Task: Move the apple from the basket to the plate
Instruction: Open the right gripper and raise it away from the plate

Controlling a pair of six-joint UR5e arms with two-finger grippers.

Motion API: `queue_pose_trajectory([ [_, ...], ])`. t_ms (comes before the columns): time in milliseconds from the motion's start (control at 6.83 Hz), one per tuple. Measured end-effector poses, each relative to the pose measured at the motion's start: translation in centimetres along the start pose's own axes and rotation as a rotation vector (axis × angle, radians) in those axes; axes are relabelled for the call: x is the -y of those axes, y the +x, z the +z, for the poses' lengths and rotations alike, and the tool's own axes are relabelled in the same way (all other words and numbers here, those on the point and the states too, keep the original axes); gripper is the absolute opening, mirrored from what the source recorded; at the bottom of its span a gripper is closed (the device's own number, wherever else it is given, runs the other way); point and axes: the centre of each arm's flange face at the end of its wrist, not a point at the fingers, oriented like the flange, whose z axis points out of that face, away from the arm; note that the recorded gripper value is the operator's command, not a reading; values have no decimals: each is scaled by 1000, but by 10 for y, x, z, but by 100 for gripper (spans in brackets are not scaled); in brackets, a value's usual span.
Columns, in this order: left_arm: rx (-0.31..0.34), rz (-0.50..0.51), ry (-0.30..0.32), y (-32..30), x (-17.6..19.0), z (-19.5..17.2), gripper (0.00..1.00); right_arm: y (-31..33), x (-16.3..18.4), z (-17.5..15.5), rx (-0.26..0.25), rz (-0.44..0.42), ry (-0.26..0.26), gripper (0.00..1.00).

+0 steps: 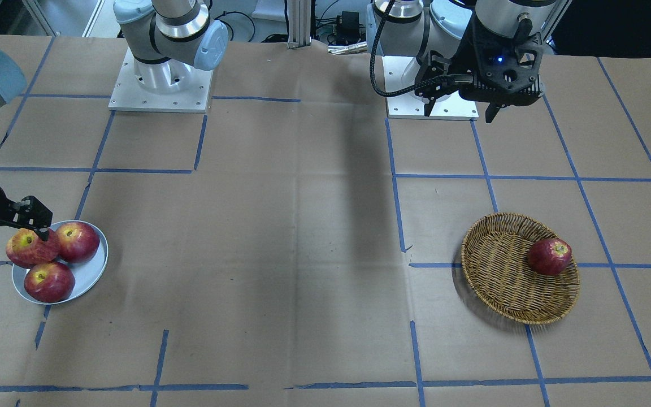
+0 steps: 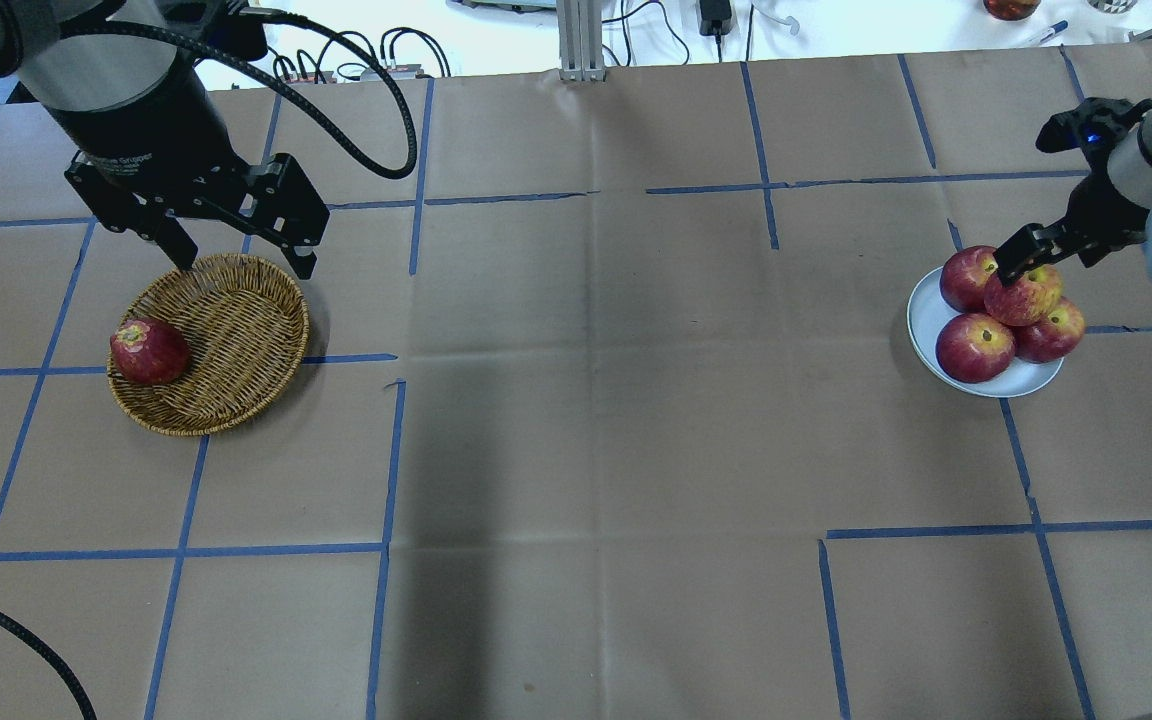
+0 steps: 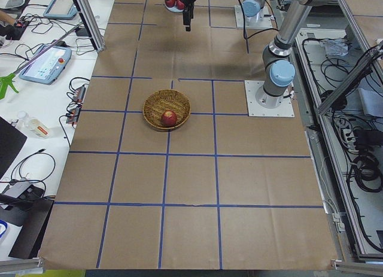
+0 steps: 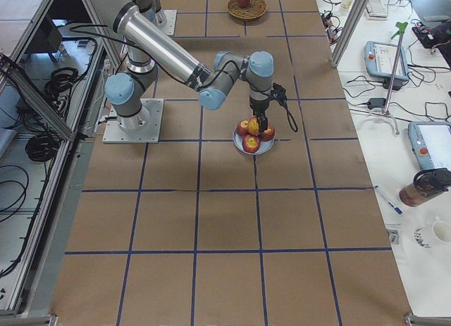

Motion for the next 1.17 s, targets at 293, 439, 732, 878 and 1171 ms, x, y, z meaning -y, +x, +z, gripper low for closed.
queue_pose_trajectory([
  [293,0,-3,6,0,0,-3,99,-14,13,-71,10,-16,-2,100],
  [439,0,-4,5,0,0,-3,99,-38,18,-106,27,-25,-21,100],
  [732,-1,-4,2,0,0,-2,99,-112,12,-161,70,23,-93,100],
  [878,0,-5,1,0,0,-1,99,-155,4,-179,76,55,-119,100],
  [1171,0,-6,0,0,1,-1,99,-225,-9,-195,67,96,-150,100],
])
